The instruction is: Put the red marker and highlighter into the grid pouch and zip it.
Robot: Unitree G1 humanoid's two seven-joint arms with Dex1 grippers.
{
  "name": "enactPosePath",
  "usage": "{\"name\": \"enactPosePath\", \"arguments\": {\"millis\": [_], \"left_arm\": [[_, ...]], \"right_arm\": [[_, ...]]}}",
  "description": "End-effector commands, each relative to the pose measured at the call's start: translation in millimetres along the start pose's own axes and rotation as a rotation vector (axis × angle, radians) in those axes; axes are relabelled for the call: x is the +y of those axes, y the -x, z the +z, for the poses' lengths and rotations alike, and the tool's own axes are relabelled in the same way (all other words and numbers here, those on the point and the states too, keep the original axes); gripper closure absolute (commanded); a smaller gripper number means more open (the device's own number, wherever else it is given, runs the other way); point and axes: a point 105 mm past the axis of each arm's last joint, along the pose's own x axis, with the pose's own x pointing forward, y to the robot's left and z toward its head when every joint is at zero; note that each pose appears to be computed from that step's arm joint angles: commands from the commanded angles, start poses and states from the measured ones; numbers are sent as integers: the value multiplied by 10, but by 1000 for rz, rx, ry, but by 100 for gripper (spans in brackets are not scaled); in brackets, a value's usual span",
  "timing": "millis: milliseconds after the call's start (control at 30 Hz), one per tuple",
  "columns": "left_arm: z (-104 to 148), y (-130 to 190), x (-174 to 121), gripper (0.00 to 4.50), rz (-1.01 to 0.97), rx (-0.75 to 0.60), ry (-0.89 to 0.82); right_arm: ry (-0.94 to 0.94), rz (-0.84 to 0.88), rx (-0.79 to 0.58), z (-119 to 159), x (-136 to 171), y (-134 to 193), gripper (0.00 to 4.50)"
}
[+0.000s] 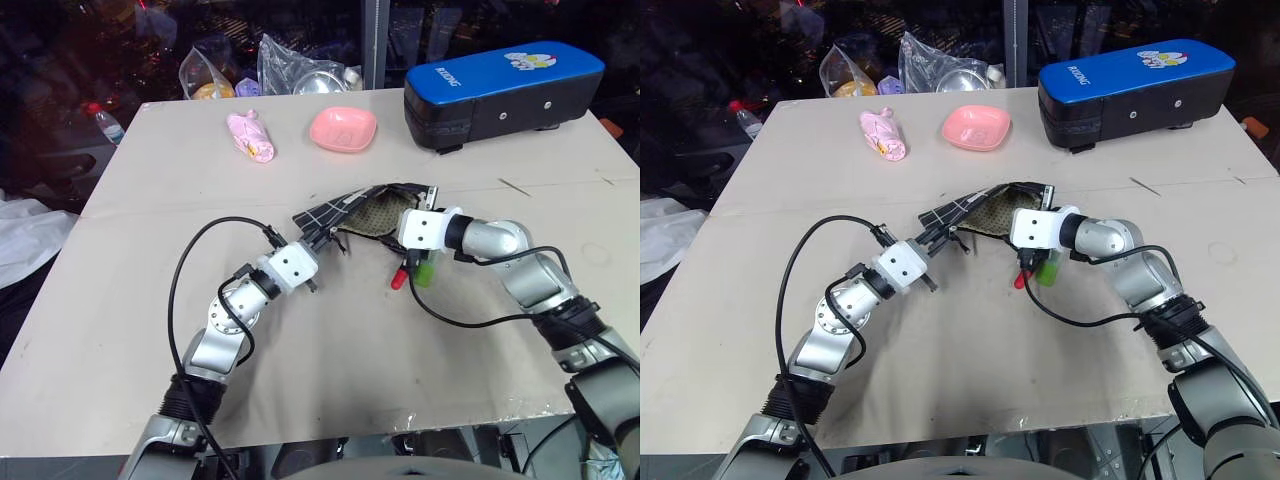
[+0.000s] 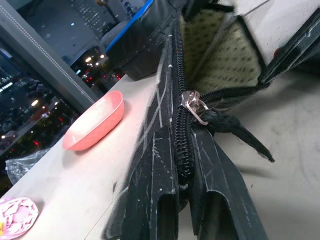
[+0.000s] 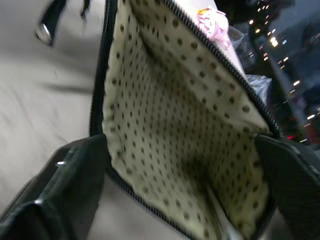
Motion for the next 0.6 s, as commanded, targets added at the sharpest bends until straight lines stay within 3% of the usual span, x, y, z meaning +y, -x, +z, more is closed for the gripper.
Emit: {"name": "enactPosePath", "arguments": {"millis": [33, 167, 300, 467, 600], "left_arm": [[81, -42, 42, 450, 22, -33, -14], [32, -33, 38, 450, 29, -20, -6], [12, -34, 22, 450, 33, -14, -4], [-6, -34, 19, 450, 43, -11, 0], [-22, -33, -7, 450, 45, -8, 10]], "right_arm": [[10, -75, -46, 77, -175, 66, 3], [-250, -206, -87, 93, -312, 268, 3], [-526, -256, -43, -4, -225, 514, 3], [-847, -293, 129, -134, 90, 821, 3], [-1035, -257, 265, -131, 517, 943, 3]]}}
